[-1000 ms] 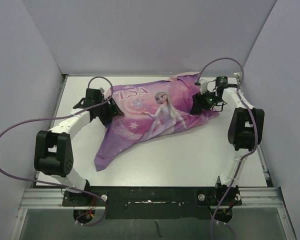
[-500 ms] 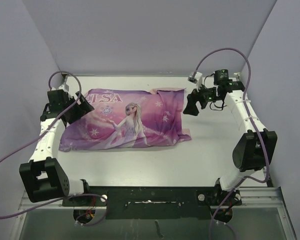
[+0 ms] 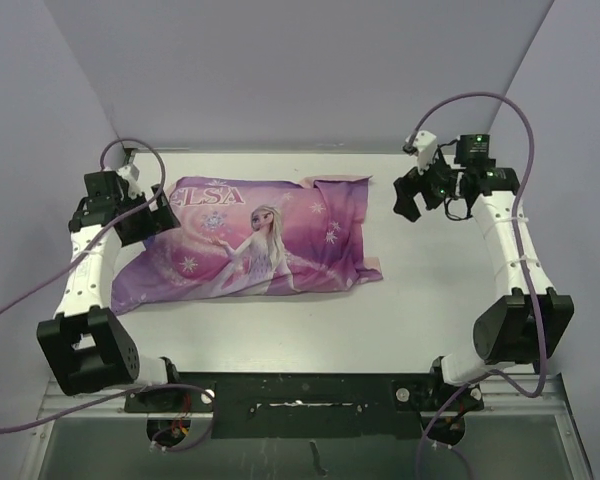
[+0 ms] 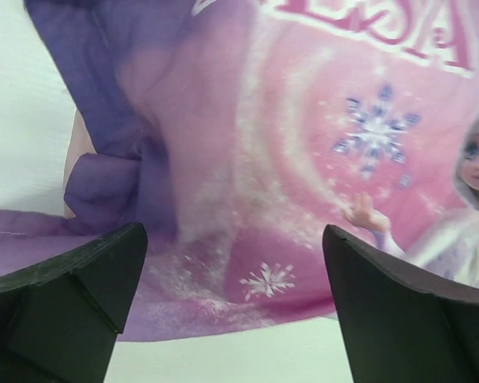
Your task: Put the pillow into the pillowcase
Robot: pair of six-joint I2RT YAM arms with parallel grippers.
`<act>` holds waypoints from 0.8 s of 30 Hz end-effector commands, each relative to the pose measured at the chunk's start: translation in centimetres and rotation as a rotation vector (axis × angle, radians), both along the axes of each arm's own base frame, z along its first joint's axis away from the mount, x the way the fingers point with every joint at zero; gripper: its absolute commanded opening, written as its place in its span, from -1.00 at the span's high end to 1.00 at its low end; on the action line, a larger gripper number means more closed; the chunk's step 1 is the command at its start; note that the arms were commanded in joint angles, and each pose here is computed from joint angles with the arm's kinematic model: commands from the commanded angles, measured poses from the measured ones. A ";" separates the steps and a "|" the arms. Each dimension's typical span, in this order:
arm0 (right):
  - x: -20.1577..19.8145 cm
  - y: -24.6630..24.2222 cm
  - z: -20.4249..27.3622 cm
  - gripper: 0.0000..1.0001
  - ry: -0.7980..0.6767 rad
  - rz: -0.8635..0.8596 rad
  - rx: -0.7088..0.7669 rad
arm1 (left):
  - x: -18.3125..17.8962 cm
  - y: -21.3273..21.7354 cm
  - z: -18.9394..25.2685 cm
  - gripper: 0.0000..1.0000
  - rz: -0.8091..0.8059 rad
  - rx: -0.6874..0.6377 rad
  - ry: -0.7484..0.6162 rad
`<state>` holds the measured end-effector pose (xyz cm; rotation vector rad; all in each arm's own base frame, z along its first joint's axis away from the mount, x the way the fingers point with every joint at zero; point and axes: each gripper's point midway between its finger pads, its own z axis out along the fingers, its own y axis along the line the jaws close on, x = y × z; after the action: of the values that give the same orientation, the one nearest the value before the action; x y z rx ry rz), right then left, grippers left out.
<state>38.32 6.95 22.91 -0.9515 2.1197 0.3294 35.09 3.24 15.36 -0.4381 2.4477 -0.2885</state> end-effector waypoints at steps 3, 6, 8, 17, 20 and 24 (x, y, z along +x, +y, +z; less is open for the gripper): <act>-0.2 -2.3 10.6 -0.96 -0.212 -0.161 0.145 | -0.9 -1.5 15.9 -0.96 -0.001 0.000 -0.479; 0.3 -2.9 12.7 -0.96 -0.238 -0.269 0.206 | -1.1 -4.6 19.7 -0.96 -0.053 -0.191 -0.561; 0.1 -2.6 13.7 -0.96 -0.238 -0.283 0.244 | -1.2 -6.2 21.8 -0.96 -0.088 -0.294 -0.601; -0.7 -1.2 16.8 -0.96 -0.277 -0.222 0.339 | -3.8 -8.9 28.2 -0.96 -0.211 -0.390 -0.700; -1.1 -0.9 17.3 -0.96 -0.282 -0.204 0.361 | -4.2 -9.1 28.8 -0.96 -0.212 -0.393 -0.715; -1.4 -1.2 16.6 -0.96 -0.264 -0.223 0.366 | -4.3 -8.8 28.5 -0.96 -0.200 -0.375 -0.707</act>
<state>37.79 5.49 36.34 -0.5089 1.9215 0.4346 31.98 -4.91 40.46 -0.2695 1.8217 -0.8327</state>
